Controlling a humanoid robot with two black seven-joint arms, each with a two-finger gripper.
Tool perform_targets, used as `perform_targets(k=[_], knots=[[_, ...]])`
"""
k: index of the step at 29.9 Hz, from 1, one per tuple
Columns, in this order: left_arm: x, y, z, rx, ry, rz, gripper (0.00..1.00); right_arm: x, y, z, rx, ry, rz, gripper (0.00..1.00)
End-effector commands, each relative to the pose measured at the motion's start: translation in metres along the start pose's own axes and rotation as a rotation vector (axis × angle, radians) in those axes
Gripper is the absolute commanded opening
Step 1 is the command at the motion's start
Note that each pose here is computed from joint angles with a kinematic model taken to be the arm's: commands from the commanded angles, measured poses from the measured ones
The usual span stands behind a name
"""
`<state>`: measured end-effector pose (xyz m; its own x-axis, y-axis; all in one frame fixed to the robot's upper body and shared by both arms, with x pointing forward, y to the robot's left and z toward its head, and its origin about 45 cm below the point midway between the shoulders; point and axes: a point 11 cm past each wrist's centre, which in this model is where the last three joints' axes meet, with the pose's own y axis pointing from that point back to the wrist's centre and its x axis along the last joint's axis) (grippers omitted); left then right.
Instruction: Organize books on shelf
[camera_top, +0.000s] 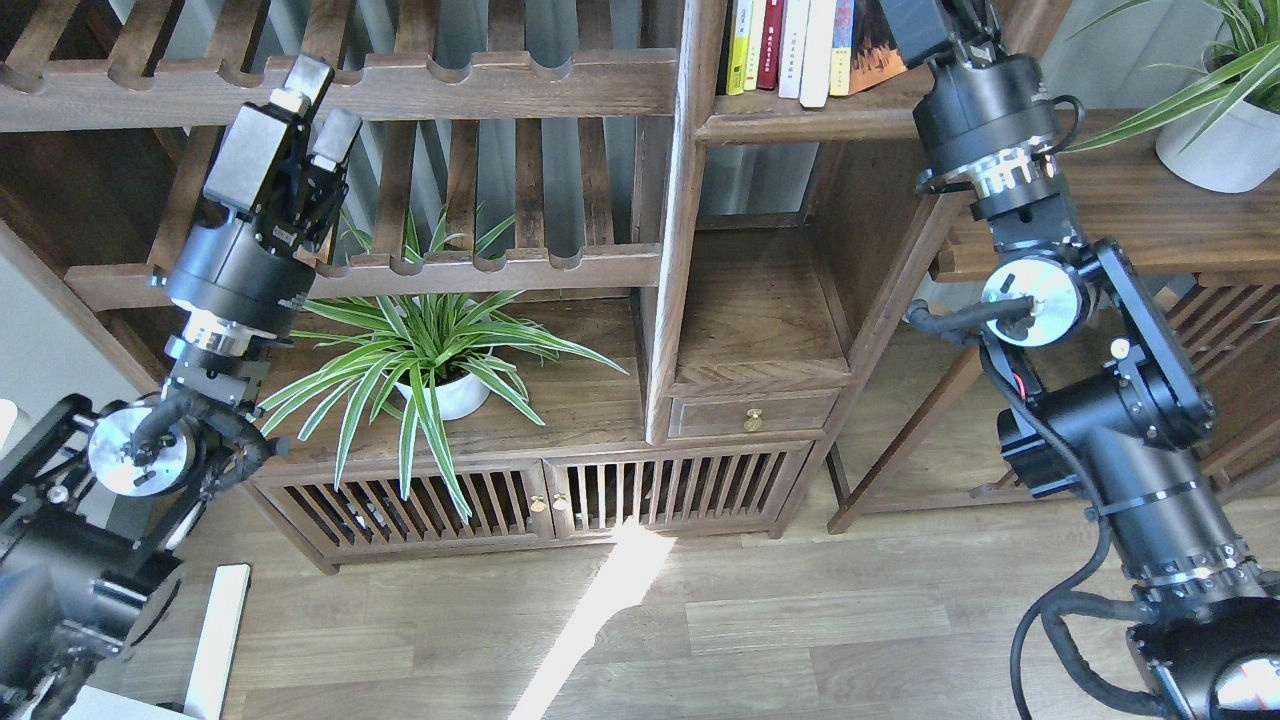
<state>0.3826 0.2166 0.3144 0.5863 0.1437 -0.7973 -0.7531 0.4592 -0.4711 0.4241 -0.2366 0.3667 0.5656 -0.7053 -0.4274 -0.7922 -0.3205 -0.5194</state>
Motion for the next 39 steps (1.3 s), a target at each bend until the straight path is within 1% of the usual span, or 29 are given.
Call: perform_targets(k=[1,6,11,17,21,39], knots=[[-0.016,-0.021,0.004,0.009,-0.019,-0.058,0.93,-0.006,0.009,0.007,-0.025,-0.027,-0.068,0.99],[-0.027,-0.036,-0.004,0.033,-0.019,-0.1,0.94,-0.02,0.011,0.016,-0.085,-0.054,-0.166,0.99],[-0.033,-0.046,-0.019,0.051,-0.015,-0.131,0.94,-0.029,0.01,0.024,-0.097,-0.084,-0.191,0.99],[-0.04,-0.055,-0.035,0.065,-0.012,-0.163,0.95,-0.052,0.006,0.051,-0.137,-0.155,-0.216,0.99],[-0.047,-0.061,-0.038,0.067,-0.01,-0.183,0.95,-0.063,0.004,0.063,-0.16,-0.187,-0.224,0.99],[-0.047,-0.061,-0.046,0.099,-0.028,-0.187,0.95,-0.067,0.001,0.064,-0.171,-0.179,-0.235,0.99]])
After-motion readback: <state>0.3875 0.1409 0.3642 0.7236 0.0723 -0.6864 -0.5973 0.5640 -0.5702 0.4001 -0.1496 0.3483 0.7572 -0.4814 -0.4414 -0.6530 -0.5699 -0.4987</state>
